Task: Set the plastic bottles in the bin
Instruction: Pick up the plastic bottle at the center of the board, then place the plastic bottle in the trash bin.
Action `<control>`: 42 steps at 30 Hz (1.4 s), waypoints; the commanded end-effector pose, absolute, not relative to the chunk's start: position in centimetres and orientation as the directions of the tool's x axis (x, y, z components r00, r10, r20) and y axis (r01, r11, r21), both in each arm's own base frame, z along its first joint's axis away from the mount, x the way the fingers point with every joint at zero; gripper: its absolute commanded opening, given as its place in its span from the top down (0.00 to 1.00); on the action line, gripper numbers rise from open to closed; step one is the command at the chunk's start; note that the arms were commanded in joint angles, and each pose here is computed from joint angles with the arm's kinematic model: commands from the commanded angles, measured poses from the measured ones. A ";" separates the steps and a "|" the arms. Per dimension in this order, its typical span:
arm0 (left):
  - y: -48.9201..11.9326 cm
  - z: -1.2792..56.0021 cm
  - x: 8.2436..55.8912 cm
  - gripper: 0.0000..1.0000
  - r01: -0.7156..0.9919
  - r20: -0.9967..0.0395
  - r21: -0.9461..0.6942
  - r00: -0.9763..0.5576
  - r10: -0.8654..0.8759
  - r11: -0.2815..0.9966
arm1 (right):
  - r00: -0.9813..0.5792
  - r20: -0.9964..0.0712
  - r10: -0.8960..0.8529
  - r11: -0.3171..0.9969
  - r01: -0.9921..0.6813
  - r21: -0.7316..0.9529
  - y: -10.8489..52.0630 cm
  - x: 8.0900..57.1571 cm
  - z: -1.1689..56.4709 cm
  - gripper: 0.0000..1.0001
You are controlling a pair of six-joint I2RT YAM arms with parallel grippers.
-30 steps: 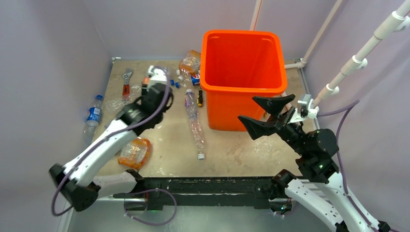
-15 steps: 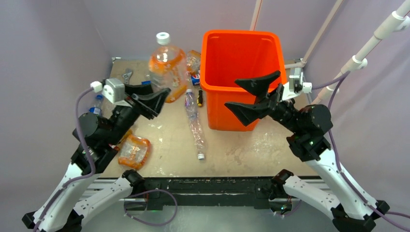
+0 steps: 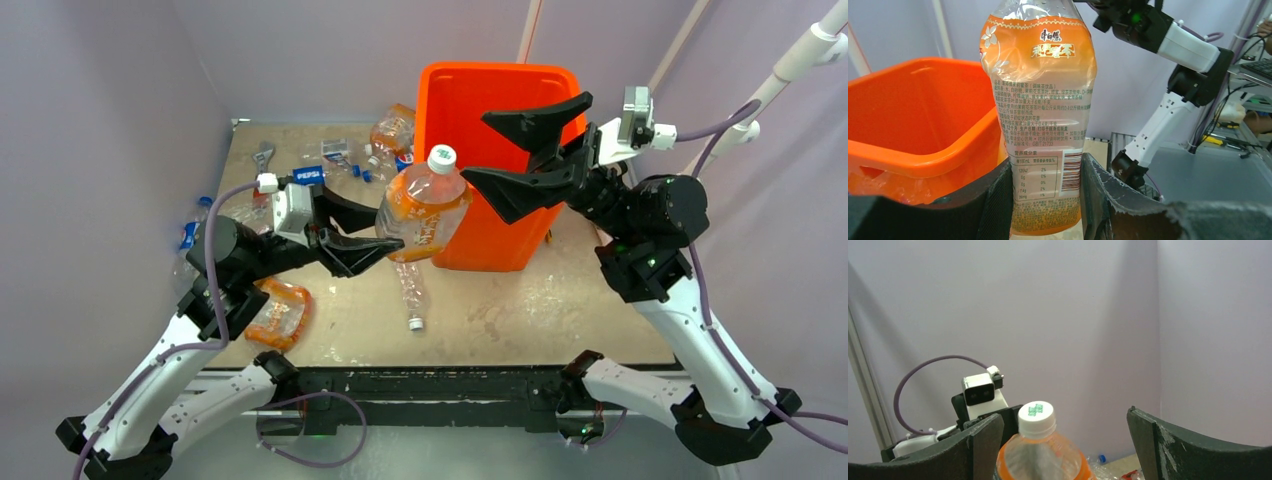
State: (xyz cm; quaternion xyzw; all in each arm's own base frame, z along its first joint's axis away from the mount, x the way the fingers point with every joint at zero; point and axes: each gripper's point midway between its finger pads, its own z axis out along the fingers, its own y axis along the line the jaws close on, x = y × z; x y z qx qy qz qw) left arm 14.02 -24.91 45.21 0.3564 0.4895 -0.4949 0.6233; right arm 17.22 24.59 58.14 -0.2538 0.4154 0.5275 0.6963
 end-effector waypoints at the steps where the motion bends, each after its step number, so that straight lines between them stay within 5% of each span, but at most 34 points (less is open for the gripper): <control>1: -24.9 46.5 12.0 0.85 0.985 -0.955 0.021 0.071 -0.289 0.174 | 0.109 -0.846 0.521 0.301 -0.951 0.063 25.1 17.3 59.4 0.03; 9: -24.9 46.6 12.1 0.85 0.984 -0.957 0.022 0.073 -0.282 0.178 | 0.024 -0.877 0.479 0.151 -0.987 0.055 27.0 15.9 59.2 0.05; 20: -24.9 46.7 12.3 0.87 0.983 -0.955 0.004 0.058 -0.292 0.184 | -0.024 -0.909 0.416 0.160 -0.982 0.099 27.6 16.3 57.8 0.04; 27: -25.1 46.8 12.4 0.87 0.984 -0.954 -0.009 0.045 -0.296 0.178 | -0.082 -0.924 0.372 0.159 -0.976 0.150 28.8 17.3 56.5 0.27; 31: -25.1 46.6 12.6 0.85 0.983 -0.955 -0.014 0.040 -0.295 0.181 | -0.092 -0.921 0.378 0.127 -0.980 0.151 29.0 16.9 56.7 0.64; 34: -24.9 46.7 12.9 0.71 0.978 -0.954 -0.027 0.037 -0.299 0.208 | -0.114 -0.924 0.365 0.097 -0.982 0.160 29.4 16.8 56.5 0.98; 39: -23.5 47.2 14.0 0.08 0.945 -0.946 -0.054 0.055 -0.319 0.323 | -0.052 -0.903 0.427 0.136 -0.983 0.120 27.9 16.0 58.5 1.00; 42: -21.8 48.3 14.3 0.02 0.911 -0.929 -0.054 0.103 -0.354 0.408 | 0.097 -0.853 0.513 0.320 -0.943 0.086 24.5 16.5 61.9 1.00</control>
